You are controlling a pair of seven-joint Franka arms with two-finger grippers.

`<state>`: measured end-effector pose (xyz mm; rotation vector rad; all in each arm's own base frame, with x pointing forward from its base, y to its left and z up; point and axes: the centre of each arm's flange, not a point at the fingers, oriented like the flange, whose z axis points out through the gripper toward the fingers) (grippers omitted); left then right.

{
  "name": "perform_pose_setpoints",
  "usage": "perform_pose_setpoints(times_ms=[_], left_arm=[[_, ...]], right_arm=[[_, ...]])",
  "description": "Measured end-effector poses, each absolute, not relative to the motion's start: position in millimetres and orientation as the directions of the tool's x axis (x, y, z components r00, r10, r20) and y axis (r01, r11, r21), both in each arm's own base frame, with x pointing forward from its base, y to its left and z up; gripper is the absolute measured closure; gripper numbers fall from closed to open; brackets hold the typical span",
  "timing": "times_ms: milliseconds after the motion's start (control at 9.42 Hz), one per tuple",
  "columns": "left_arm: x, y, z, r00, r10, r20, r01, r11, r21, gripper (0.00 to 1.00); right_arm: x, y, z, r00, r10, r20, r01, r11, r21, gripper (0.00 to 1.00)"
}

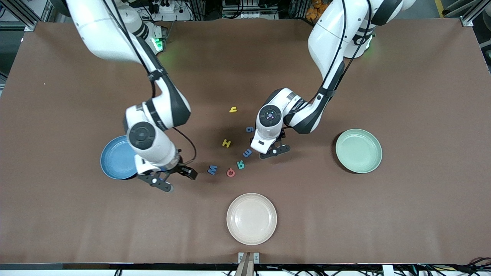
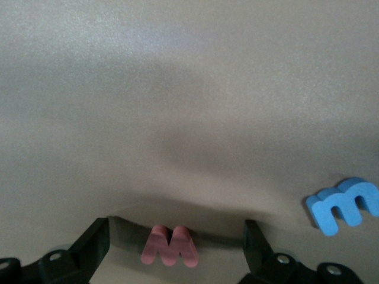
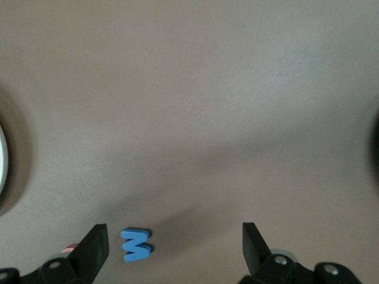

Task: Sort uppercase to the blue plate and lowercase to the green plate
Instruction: 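Grasp the blue W with the right gripper while the left gripper grasps the pink M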

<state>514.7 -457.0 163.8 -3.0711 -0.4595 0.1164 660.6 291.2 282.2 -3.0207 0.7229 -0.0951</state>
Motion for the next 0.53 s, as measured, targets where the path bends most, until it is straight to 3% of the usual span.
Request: perform_pose_setpoints(times_ms=[531], left_arm=[[511,-461,162,0.945,0.323,-0.054,0.320,-0.946,-0.058,0.00]], right_arm=[[645,337,228,0.848,-0.529,0.045,-0.526,-0.849,-0.052,0.00]])
